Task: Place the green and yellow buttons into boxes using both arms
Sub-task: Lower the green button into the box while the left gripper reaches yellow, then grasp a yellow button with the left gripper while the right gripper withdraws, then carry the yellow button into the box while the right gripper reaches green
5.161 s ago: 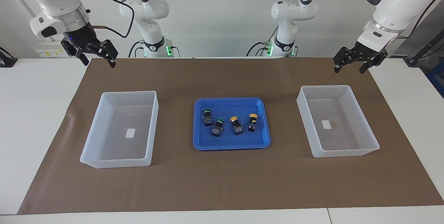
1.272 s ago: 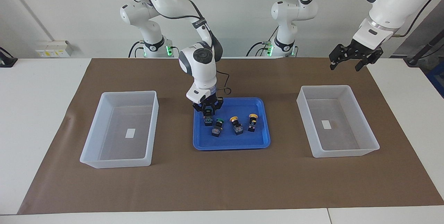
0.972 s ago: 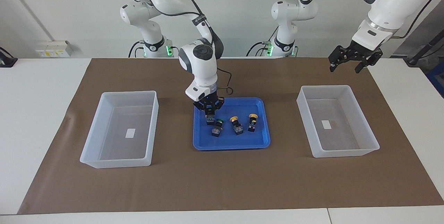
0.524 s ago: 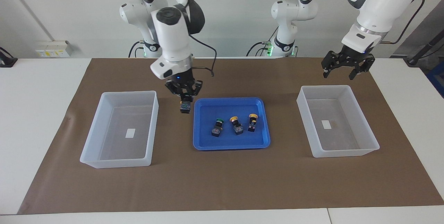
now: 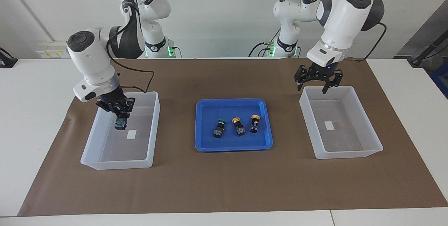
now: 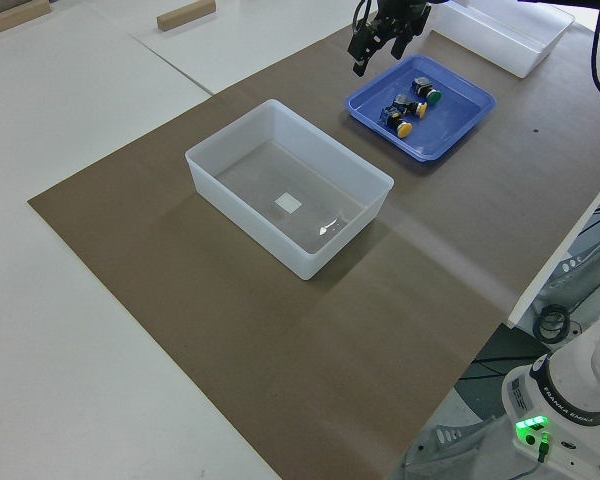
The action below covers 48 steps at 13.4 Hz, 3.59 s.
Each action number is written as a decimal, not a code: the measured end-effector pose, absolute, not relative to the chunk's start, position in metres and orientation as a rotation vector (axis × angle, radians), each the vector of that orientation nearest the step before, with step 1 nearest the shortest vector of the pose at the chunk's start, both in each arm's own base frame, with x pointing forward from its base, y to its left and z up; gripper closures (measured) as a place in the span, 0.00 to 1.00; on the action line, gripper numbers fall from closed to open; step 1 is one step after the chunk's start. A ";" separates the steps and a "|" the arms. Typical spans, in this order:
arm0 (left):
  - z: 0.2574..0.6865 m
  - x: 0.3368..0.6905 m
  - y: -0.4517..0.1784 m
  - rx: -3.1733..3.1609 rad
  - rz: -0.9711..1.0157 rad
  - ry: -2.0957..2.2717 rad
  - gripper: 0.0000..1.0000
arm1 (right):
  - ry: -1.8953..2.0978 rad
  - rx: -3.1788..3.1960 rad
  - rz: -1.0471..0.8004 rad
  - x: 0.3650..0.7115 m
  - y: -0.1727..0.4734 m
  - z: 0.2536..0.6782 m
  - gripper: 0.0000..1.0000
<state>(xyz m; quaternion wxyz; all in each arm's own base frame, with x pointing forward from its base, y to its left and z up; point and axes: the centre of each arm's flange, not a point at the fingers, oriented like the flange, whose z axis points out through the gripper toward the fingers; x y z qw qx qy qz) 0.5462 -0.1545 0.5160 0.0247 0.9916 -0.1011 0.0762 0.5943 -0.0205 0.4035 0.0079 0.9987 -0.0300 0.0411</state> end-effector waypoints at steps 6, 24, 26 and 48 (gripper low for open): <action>0.428 0.550 -0.221 3.025 0.322 -0.220 0.00 | -0.117 3.111 0.117 0.597 -0.031 0.330 0.61; 0.318 0.538 -0.297 2.988 0.332 -0.319 0.41 | -0.193 3.133 0.133 0.577 -0.017 0.583 0.00; 0.318 0.536 -0.300 2.986 0.332 -0.328 0.66 | -0.184 3.135 0.108 0.570 -0.014 0.601 0.00; 0.471 0.618 -0.005 3.074 0.410 0.164 0.67 | -0.171 3.189 0.210 0.611 0.298 0.415 0.00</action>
